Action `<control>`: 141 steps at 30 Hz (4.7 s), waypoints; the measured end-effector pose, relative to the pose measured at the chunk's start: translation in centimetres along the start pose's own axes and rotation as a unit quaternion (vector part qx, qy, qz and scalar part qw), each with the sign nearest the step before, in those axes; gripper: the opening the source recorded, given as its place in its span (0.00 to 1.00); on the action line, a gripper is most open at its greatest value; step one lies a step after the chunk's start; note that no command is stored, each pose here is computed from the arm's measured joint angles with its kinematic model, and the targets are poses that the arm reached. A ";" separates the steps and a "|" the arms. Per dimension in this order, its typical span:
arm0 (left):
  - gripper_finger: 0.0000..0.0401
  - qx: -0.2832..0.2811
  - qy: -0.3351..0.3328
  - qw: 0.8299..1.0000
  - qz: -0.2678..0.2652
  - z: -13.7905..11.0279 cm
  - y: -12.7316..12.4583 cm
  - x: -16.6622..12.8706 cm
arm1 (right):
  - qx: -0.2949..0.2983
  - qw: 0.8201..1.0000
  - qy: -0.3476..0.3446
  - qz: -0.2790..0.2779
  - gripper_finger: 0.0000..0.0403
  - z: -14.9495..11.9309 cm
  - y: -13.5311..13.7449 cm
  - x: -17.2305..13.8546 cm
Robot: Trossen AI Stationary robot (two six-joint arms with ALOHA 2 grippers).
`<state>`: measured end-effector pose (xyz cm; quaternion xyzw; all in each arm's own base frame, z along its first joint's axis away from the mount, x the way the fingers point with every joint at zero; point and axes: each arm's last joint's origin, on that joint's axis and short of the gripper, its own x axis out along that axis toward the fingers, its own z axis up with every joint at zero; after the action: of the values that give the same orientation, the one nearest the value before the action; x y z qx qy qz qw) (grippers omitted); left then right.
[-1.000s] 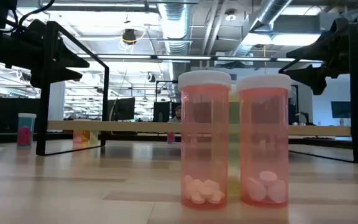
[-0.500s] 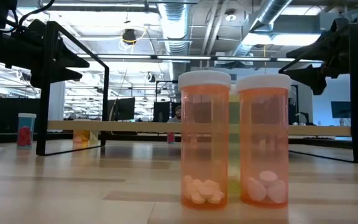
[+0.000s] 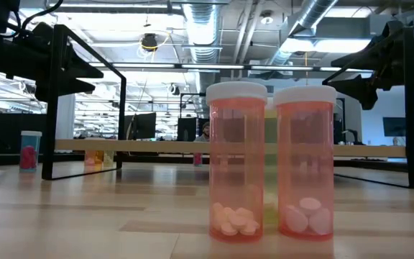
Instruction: Pick and place medicine bottles onto shelf by color
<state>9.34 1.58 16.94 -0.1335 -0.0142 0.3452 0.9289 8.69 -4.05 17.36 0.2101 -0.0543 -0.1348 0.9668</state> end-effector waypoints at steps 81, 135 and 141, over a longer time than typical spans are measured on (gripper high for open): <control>0.66 0.000 0.000 1.000 0.000 0.0 0.0 0.0 | -0.001 0.991 -0.058 -0.118 0.76 0.3 -0.8 -0.1; 0.66 0.000 0.000 1.000 0.000 0.0 0.0 0.0 | 0.256 0.888 0.022 -0.382 0.76 12.8 1.1 8.5; 0.66 0.000 0.000 1.000 0.000 0.0 0.0 0.0 | 0.368 0.818 0.062 -0.438 0.76 10.4 -2.0 11.1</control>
<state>9.34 1.59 16.93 -0.1335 -0.0142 0.3454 0.9288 17.11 -13.05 26.45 0.5597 0.0578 -0.5010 0.6576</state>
